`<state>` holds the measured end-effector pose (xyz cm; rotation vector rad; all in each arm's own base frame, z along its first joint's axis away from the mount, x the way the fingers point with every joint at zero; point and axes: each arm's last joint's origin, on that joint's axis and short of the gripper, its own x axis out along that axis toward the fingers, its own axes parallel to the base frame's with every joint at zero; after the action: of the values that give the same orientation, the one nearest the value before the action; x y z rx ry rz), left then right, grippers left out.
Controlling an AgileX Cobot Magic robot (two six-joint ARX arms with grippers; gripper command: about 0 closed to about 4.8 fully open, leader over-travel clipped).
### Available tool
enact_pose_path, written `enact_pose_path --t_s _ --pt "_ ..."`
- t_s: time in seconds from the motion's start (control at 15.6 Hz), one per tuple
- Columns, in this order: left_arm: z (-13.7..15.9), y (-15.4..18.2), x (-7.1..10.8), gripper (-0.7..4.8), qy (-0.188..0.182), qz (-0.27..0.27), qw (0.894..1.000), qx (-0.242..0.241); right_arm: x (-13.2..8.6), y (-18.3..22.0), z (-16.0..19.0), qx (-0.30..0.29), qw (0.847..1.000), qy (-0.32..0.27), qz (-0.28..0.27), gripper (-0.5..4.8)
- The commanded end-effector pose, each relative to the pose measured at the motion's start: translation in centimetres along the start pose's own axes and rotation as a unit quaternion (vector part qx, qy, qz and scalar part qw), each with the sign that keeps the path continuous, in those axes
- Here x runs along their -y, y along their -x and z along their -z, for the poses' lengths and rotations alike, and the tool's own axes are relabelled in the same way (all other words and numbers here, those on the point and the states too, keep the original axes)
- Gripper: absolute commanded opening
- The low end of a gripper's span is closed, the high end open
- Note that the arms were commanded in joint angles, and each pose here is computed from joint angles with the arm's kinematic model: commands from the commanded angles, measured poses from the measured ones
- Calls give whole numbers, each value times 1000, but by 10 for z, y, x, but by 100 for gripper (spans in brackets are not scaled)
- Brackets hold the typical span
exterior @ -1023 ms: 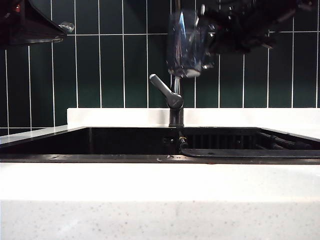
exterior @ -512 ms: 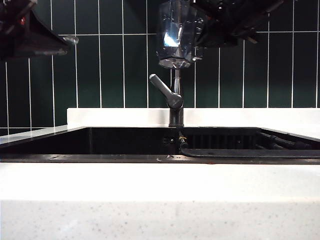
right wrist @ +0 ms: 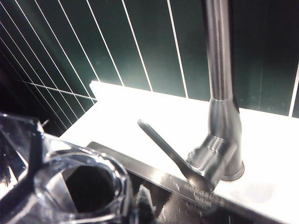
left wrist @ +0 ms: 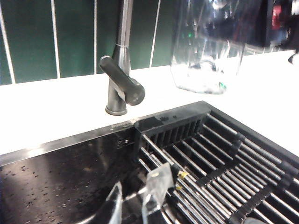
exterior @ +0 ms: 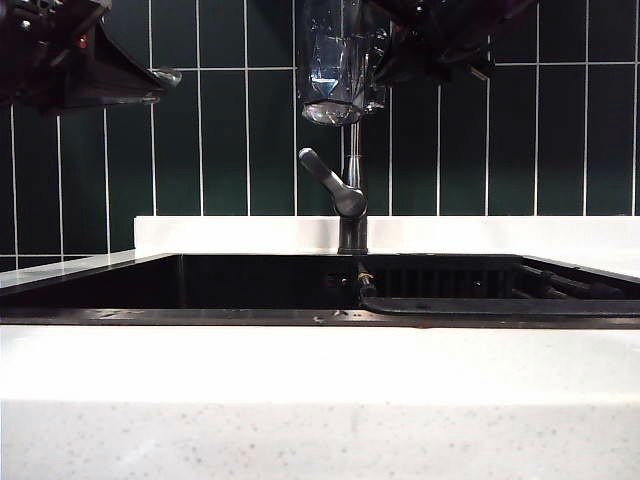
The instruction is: Pick up the mug next to the sink, go to the faucet to get some water, pour the water into the sink, and finally put the mug back to its place.
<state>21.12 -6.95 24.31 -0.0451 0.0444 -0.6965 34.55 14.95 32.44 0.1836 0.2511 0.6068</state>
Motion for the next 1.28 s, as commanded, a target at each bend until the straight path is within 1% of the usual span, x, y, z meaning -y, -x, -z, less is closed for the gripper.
enact_pose_path --t_s 0.06,0.19,0.32,0.64,0.9,1.09,1.28 --pt "1 -7 -3 66 -4 8 1000 -4 -4 -3 -16 16 1000 6 -18 -3" --pt "4 -10 -4 66 -2 8 1000 -9 -4 -6 -21 17 1000 7 -19 -3" --pt "3 -10 -4 66 -8 8 1000 -4 -5 -7 -23 15 1000 7 -18 -3" --pt "3 -11 -5 66 -11 8 1000 -1 -9 -3 -41 25 999 29 -17 -3" --pt "3 -11 -5 66 -11 8 1000 -1 -9 -2 -44 14 999 30 -13 -3" --pt "3 -12 -5 65 -28 8 1000 0 -11 1 -54 16 999 34 -12 -3" --pt "5 -33 -14 65 -19 34 999 -18 -13 6 -69 27 999 39 -11 -3"
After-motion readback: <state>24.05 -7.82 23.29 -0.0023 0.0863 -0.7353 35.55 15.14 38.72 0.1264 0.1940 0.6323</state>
